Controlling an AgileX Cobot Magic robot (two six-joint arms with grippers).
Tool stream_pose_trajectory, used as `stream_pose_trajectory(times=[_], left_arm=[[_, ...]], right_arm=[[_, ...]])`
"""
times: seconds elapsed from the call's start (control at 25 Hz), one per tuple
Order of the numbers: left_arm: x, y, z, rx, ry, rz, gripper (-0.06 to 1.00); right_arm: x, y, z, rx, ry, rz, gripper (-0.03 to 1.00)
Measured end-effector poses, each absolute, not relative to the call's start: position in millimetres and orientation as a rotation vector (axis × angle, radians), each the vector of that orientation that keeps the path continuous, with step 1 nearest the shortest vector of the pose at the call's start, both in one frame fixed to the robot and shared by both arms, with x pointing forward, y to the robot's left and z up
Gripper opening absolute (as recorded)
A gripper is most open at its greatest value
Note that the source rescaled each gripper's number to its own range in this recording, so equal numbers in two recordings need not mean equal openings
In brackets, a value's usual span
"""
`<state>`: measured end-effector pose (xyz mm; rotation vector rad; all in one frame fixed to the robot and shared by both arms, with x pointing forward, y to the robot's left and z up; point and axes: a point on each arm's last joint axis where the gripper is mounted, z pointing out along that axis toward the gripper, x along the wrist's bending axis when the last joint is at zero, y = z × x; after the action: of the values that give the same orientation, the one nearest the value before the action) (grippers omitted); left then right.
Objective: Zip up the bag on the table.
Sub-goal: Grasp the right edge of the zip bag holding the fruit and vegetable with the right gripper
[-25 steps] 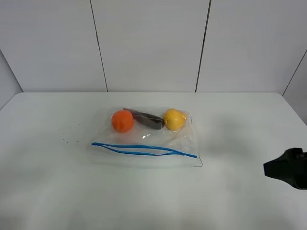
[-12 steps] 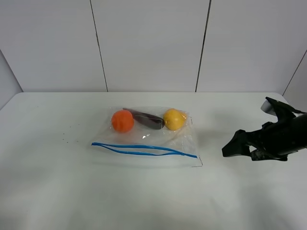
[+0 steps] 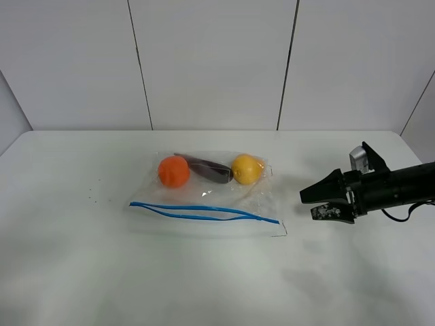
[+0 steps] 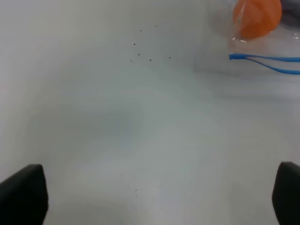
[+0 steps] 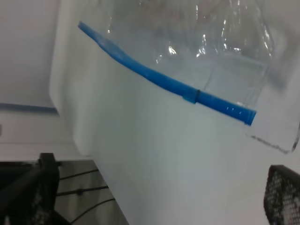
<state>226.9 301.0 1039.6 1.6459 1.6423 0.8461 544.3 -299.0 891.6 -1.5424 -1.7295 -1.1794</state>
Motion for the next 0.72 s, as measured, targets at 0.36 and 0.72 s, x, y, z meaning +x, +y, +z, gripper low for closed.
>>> stream_pose_trajectory(times=[0.36, 0.72], left_arm=[[226.9, 301.0, 1039.6, 1.645, 1.642, 0.848, 1.0], [226.9, 301.0, 1039.6, 1.645, 1.642, 0.848, 1.0]], right_arm=[[568.7, -305.0, 849.3, -1.53, -1.687, -1.155, 1.0], [572.0, -298.5, 851.0, -1.551, -1.639, -1.165, 1.0]])
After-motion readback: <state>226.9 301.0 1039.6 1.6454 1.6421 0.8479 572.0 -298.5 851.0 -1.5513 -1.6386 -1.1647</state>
